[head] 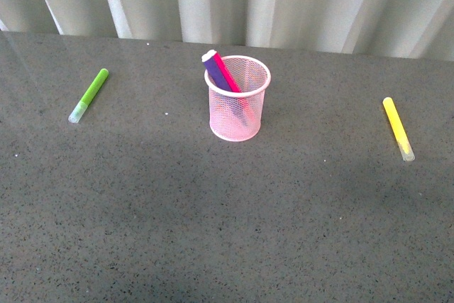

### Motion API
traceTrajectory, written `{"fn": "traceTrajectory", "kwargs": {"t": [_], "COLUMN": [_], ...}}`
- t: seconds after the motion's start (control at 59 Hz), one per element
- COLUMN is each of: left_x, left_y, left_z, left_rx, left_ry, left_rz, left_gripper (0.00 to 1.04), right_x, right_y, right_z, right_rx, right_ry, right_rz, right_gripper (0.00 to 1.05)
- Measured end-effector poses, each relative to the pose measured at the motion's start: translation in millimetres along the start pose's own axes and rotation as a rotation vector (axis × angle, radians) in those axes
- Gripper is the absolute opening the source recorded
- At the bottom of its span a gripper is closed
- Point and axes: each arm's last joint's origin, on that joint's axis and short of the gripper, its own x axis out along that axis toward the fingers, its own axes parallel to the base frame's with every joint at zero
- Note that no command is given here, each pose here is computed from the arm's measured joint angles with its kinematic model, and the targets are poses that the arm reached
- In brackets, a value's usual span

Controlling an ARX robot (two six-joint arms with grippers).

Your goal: Insert purple and pink pens into pink cup

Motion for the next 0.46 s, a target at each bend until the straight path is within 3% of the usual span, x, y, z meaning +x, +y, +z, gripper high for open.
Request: {"fn": "traceTrajectory", "kwargs": {"t": [0.458], "left_x": [0.0], "left_y": [0.0], "left_z": [0.0], "left_rx": [0.000], "left_ry": [0.000], "left_rz": [0.000], "left_gripper": [0.98], "right_x": [0.0], "right_y": [0.0], "right_z": [0.0], "right_rx": [0.000], "right_ry": [0.000], "right_rz": [0.000], "right_gripper": [0.98]}}
